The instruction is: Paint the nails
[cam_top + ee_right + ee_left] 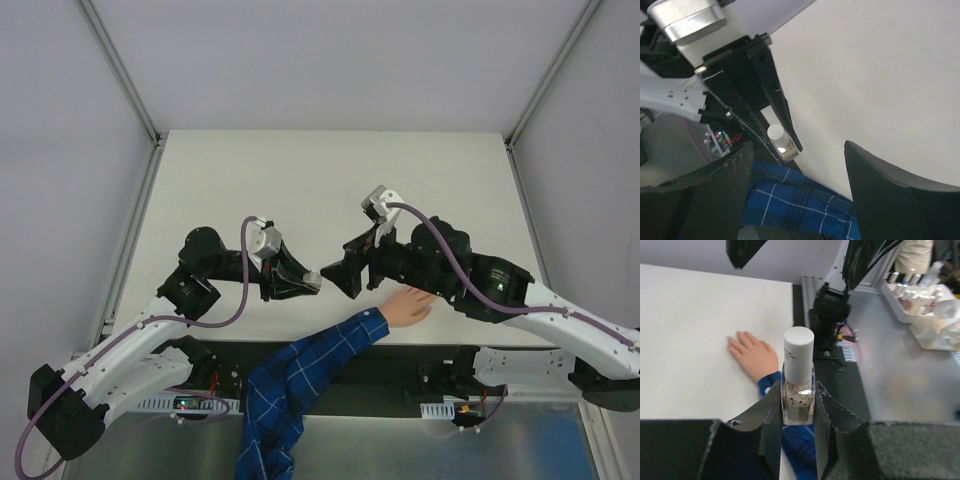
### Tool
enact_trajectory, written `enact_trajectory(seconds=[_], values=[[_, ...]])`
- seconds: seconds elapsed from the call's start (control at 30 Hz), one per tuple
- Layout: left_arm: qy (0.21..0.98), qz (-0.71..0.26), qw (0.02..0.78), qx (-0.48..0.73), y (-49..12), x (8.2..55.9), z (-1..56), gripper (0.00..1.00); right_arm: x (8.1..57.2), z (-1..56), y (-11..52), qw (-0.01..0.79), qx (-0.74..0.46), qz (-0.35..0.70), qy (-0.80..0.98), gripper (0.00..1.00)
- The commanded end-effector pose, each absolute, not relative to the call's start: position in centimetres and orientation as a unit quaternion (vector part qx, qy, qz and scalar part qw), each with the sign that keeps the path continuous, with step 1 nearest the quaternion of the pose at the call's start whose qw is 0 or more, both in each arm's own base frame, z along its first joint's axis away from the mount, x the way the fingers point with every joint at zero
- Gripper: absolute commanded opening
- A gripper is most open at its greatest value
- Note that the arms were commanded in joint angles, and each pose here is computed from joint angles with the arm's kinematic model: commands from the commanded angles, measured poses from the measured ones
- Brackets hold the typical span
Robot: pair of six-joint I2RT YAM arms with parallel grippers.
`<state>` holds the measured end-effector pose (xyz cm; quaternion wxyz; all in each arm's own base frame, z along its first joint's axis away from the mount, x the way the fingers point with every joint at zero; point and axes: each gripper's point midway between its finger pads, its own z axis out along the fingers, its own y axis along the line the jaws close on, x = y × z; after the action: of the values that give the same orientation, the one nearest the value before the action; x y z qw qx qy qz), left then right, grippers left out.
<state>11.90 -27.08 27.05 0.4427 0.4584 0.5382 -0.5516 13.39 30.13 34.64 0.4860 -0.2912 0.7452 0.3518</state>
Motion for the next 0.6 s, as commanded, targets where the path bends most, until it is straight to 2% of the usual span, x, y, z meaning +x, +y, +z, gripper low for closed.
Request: enact_trajectory(seconds=[0.0, 0.1, 0.27, 0.4, 0.57], values=[[0.435, -0.607, 0.415, 0.52, -26.7, 8.0, 30.7, 0.0, 8.3, 35.4, 32.1, 0.416, -0.422, 0.464, 0.658, 0.72], [0.428, -0.62, 0.394, 0.527, -26.6, 7.2, 30.7, 0.0, 7.9, 35.8, 32.4, 0.409, -0.445, 0.477, 0.638, 0.6], [0.427, -0.625, 0.384, 0.529, -26.8, 6.9, 30.3, 0.0, 7.7, 36.5, 33.0, 0.408, -0.45, 0.497, 0.62, 0.55], [0.429, -0.628, 0.379, 0.527, -26.9, 7.0, 30.3, 0.0, 7.6, 35.9, 33.7, 0.392, -0.457, 0.503, 0.62, 0.4], [0.426, -0.629, 0.377, 0.53, -26.9, 6.8, 30.4, 0.0, 7.6, 35.6, 34.4, 0.378, -0.47, 0.503, 0.619, 0.39]])
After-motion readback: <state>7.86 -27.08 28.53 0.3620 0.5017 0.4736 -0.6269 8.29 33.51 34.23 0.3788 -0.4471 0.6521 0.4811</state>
